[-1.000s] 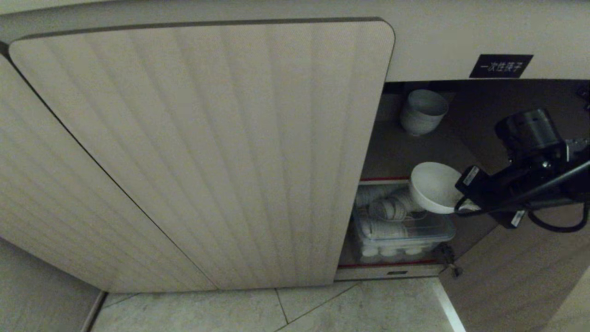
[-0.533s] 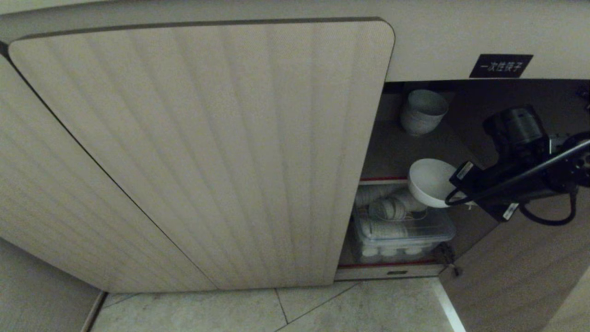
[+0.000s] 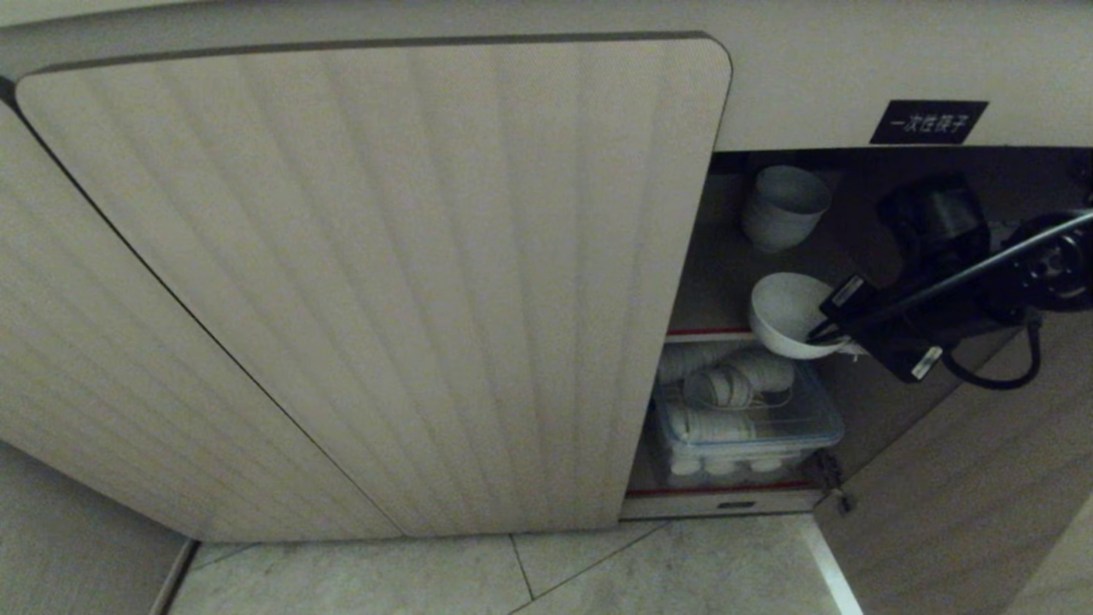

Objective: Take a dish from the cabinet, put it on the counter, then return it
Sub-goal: Put it back into the cabinet

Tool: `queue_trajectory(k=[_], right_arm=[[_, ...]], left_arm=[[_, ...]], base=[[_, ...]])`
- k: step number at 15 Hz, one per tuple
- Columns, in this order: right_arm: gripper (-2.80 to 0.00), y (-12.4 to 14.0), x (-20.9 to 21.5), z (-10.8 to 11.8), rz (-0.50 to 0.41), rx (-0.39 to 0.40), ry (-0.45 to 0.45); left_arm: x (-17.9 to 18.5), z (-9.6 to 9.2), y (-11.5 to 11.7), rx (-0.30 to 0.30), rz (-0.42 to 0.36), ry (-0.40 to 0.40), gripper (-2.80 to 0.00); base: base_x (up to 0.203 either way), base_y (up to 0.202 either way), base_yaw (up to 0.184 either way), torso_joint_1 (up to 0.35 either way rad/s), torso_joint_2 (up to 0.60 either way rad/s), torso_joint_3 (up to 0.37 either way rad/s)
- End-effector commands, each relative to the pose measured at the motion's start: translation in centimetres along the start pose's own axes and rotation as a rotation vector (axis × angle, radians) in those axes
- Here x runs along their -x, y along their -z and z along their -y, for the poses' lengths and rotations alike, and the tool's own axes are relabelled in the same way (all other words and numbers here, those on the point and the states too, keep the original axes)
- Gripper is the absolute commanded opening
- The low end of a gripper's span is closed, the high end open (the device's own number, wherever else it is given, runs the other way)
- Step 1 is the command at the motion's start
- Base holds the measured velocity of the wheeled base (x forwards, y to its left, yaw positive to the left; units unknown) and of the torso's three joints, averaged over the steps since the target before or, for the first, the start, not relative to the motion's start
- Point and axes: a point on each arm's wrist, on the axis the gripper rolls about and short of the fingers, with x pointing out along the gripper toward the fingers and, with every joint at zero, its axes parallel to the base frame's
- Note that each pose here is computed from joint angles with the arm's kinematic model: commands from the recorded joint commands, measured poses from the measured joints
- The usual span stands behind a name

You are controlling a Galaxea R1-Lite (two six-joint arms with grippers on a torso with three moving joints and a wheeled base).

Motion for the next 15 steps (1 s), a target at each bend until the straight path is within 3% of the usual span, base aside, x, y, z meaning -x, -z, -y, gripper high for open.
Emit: queue_trajectory(k=[1,15], right_arm=[[-2.80,-0.2,-0.4,-0.5,0.001,-0.009,0.004],[-2.80,-1.0,-2.0,-1.7,0.037,-0.045,0.022]], left_arm=[[0.0,0.0,0.0,0.000,0.000,0.000,-2.80],[0.0,0.0,0.0,0.001,0.000,0.000,-2.80]], base=[[0.000,0.000,0.000,0.000,0.00,0.000],[0.000,0.000,0.000,0.000,0.00,0.000]])
